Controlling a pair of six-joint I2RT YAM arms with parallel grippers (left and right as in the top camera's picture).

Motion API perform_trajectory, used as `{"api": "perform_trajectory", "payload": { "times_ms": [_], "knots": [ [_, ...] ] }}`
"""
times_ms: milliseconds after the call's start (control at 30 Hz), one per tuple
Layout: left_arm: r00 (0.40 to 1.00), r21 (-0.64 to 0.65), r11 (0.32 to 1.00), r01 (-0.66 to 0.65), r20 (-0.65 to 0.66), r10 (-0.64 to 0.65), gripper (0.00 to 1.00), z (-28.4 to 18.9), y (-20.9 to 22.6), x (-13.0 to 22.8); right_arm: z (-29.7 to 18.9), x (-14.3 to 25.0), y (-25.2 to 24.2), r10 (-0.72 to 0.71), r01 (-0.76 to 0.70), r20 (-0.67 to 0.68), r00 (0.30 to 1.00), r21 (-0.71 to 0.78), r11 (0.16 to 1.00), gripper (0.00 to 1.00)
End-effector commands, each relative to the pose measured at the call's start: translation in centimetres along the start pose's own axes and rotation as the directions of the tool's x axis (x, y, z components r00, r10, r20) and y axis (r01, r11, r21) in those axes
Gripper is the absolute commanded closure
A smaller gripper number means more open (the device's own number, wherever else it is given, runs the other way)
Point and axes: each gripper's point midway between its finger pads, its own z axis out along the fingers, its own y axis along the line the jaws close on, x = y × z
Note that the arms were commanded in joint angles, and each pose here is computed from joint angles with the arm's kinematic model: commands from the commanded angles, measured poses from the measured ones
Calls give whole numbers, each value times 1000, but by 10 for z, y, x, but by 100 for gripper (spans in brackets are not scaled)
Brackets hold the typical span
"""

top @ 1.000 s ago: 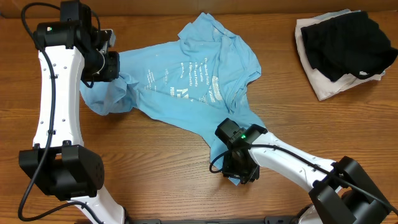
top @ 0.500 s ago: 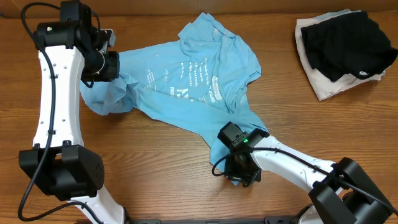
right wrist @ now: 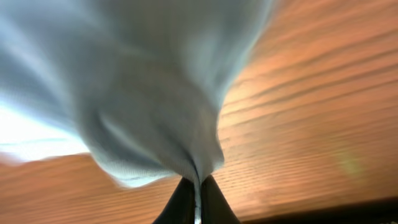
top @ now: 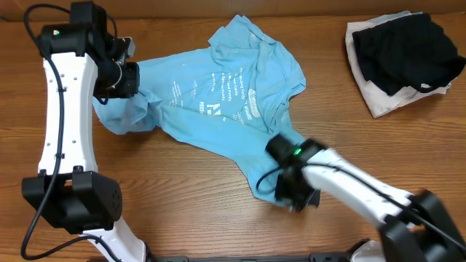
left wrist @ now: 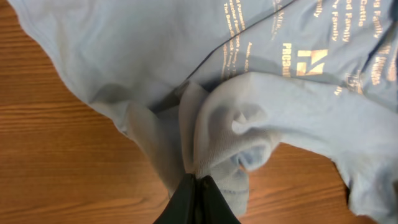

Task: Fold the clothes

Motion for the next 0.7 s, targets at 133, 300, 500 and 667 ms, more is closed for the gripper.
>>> {"api": "perform_trajectory", "payload": {
  "times_ms": [133,300,500,667],
  "knots": [
    [969,-87,996,13,245,9,96,-111,3,-16,-235,-101,-41,140,15,533,835,-277,961,96],
    [879,-116,993,29,476,30,96,-189,-2,-17,-356,-105,-98,267,32,719,642,-373,927,96],
    [714,-177,980,85,697,64,96,-281,-1,16,-444,-61,-149,347,26,841,415,-392,919,96],
    [521,-198,961,193,851,70,96,-359,3,76,-486,-1,-175,374,23,894,249,-391,920,96]
  ]
}}
